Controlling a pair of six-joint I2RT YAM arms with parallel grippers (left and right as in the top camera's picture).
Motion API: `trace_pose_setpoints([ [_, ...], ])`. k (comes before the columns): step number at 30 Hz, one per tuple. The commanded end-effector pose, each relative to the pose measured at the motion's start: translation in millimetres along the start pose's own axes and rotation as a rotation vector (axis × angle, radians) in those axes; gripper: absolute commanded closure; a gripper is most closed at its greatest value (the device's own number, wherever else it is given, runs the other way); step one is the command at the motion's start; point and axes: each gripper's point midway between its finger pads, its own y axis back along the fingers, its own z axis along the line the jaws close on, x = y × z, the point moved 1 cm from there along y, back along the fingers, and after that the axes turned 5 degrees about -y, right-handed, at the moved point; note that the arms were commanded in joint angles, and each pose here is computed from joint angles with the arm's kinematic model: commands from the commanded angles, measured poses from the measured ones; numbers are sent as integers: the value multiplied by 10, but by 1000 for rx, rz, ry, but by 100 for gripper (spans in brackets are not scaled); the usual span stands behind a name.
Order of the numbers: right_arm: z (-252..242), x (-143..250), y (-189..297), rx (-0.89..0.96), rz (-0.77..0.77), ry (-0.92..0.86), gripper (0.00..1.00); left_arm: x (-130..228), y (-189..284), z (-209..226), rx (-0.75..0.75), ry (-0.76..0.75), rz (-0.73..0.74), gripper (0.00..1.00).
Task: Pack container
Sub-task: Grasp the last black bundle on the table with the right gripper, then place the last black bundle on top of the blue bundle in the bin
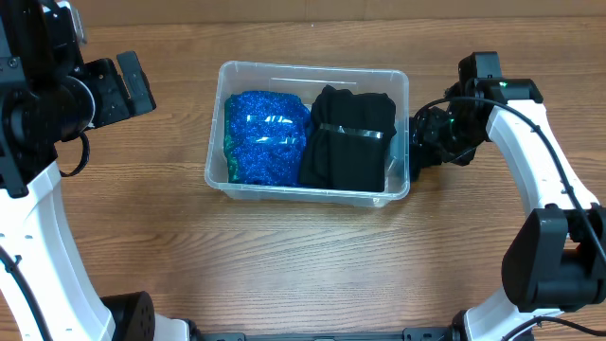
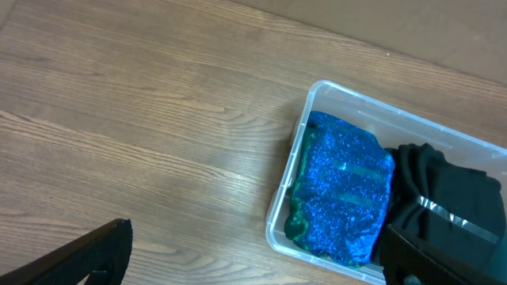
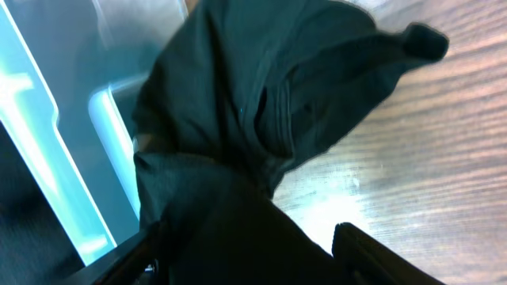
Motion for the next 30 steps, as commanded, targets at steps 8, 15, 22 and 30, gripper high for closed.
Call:
trace_pose_setpoints([
  [8, 59, 103, 58, -47, 37, 46, 75, -11, -9, 24, -9, -20, -1, 0],
  [15, 172, -73, 326, -89, -50, 57, 96, -12, -9, 24, -9, -20, -2, 0],
  [22, 782, -103, 1643, -327, -304, 183, 96, -11, -9, 24, -9, -20, -1, 0],
  [30, 1632, 505, 2487, -719, -291, 395, 96, -11, -9, 24, -9, -20, -1, 0],
])
